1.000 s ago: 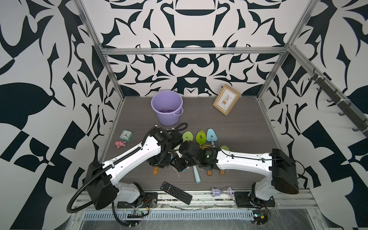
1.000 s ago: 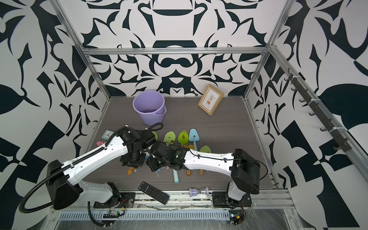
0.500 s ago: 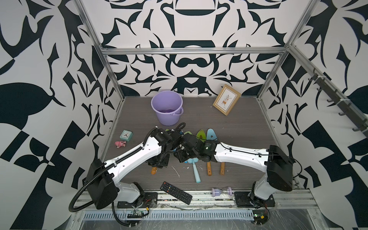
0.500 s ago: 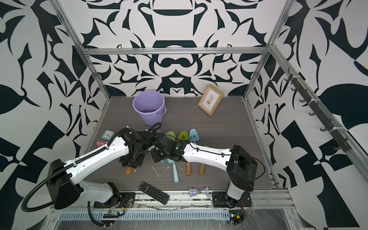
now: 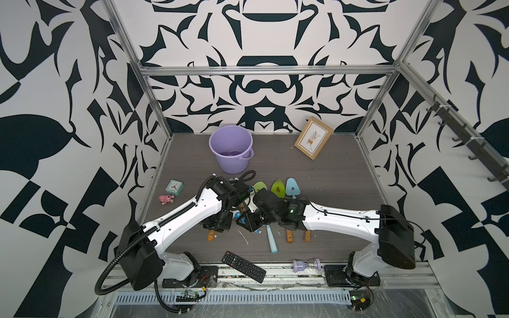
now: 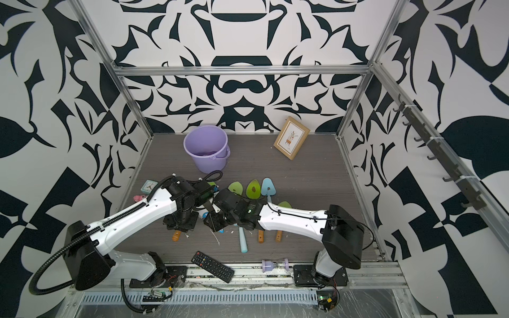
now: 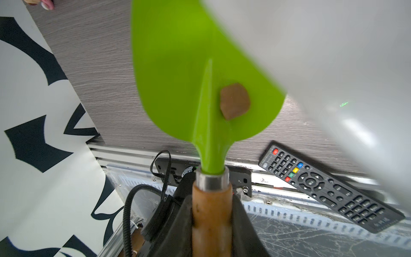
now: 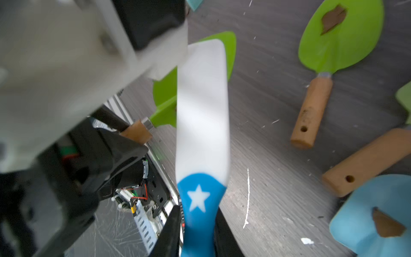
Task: Brush the soil off the hand trowel and place it into the bucket
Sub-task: Brush off the soil from the hand trowel.
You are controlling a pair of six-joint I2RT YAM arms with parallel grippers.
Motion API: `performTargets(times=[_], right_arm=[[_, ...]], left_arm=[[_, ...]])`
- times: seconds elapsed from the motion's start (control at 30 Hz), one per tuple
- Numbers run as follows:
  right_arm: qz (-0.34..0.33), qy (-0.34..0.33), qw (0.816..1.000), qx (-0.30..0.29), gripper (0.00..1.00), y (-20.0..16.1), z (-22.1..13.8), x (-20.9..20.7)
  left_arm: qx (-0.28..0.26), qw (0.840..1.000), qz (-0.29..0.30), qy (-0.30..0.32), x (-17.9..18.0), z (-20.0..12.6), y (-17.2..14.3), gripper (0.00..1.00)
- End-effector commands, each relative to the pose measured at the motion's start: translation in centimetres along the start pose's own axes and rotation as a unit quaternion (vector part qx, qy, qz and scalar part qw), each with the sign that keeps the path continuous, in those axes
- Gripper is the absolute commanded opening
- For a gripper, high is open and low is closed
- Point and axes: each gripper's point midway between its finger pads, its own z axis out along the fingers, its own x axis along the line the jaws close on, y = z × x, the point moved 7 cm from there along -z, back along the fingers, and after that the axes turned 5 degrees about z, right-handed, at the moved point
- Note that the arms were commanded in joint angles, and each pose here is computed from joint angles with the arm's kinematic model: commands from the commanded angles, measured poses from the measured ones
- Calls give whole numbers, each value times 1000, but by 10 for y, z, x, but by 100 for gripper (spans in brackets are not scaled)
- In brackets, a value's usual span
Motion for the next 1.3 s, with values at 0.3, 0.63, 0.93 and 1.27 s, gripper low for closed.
performTargets(times=[0.3,0.63,0.93,1.27], right_arm=[[-17,28,998,47,0,-6,5,16],[-4,-99,995,21,0,-13,-26,-15],[-28,-25,999,-22,0,1,-31,8],[19,-52,998,-42,0,8,-33,-22]], left_arm=[[-2,1000,0,13,4,-6,2,0],[6,998,-4,64,10,-2,6,0],[7,997,-4,74,12,-4,6,0],[-28,999,-15,-34,-5,-6,9,0]])
